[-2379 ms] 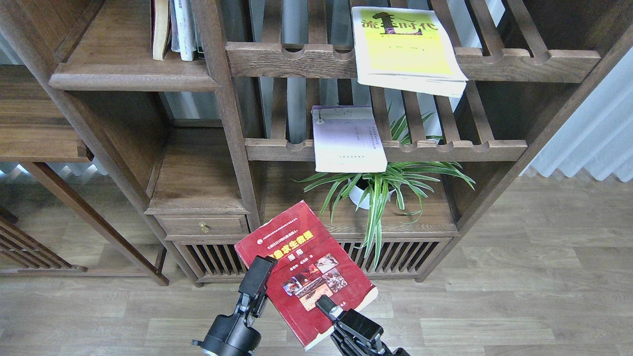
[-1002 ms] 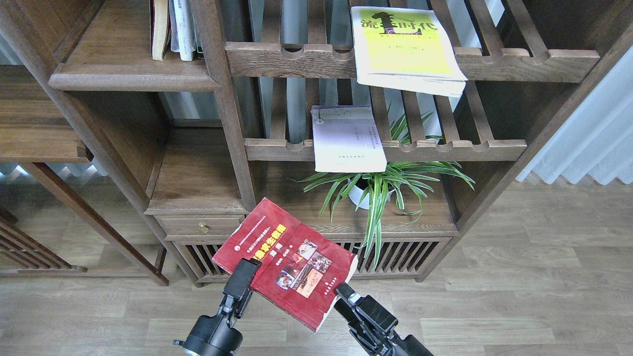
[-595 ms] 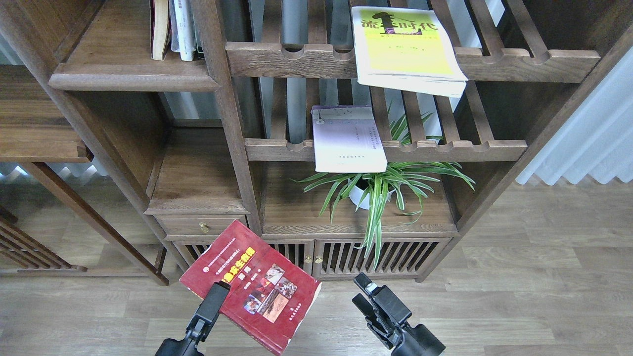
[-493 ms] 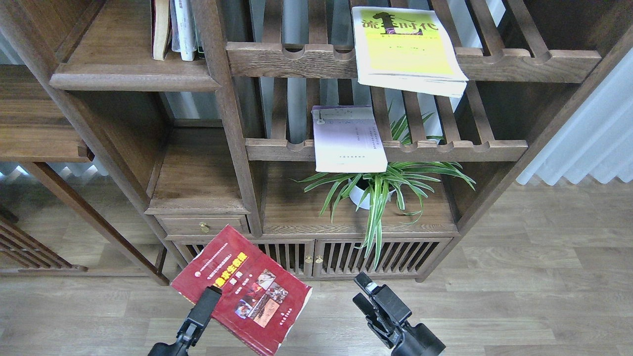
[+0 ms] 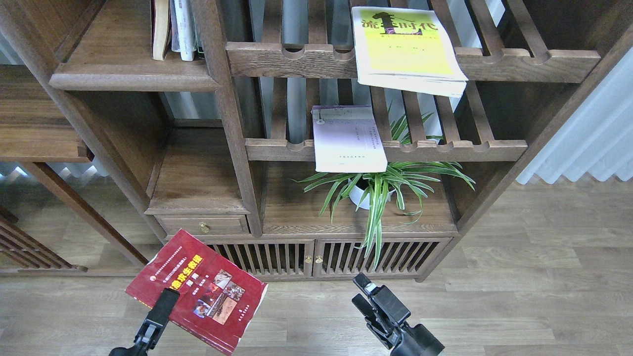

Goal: Organize books on shelf
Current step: 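Release the right gripper and carry the red book away with the left gripper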

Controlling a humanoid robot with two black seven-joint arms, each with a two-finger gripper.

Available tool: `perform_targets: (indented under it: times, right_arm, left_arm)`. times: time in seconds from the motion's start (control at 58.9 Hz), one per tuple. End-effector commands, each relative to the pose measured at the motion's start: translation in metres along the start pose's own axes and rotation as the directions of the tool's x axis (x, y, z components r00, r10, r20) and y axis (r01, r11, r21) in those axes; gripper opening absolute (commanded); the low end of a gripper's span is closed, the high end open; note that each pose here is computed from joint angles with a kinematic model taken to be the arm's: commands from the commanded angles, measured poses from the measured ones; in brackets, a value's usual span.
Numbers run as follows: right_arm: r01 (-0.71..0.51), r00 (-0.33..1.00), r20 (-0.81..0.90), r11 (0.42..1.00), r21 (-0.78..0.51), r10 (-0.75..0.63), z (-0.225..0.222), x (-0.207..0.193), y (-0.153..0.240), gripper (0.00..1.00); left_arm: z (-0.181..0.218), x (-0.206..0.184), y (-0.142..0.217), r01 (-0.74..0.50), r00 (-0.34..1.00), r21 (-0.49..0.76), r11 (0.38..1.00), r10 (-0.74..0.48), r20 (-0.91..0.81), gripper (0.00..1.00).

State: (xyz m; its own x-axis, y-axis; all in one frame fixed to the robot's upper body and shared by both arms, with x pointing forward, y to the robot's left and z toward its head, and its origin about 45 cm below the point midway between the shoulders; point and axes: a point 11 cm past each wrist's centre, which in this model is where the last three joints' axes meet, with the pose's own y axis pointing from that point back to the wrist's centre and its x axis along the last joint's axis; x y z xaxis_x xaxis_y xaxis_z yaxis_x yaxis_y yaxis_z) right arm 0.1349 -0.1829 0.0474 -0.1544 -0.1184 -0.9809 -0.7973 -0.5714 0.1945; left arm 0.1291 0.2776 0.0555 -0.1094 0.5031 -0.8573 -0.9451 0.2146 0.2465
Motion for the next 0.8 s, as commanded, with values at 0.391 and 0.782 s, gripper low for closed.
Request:
perform_targets:
  times: [0.391,0.782]
  right_arm:
    - [0.008,1.000,-0.002,1.000,-0.006,-0.008,0.001,-0.001,-0.006,0.95]
    - [0.010,1.000,0.000,1.000,-0.007,-0.010,0.002,-0.001,-0.008,0.95]
  left_arm:
    - [0.084,0.023,0.011,-0.057,0.971,-0.055,0.997,0.068,0.230,0.06]
    - [0.132,0.033,0.037,-0.115,0.934,-0.111,0.987,0.145,0.327,0.06]
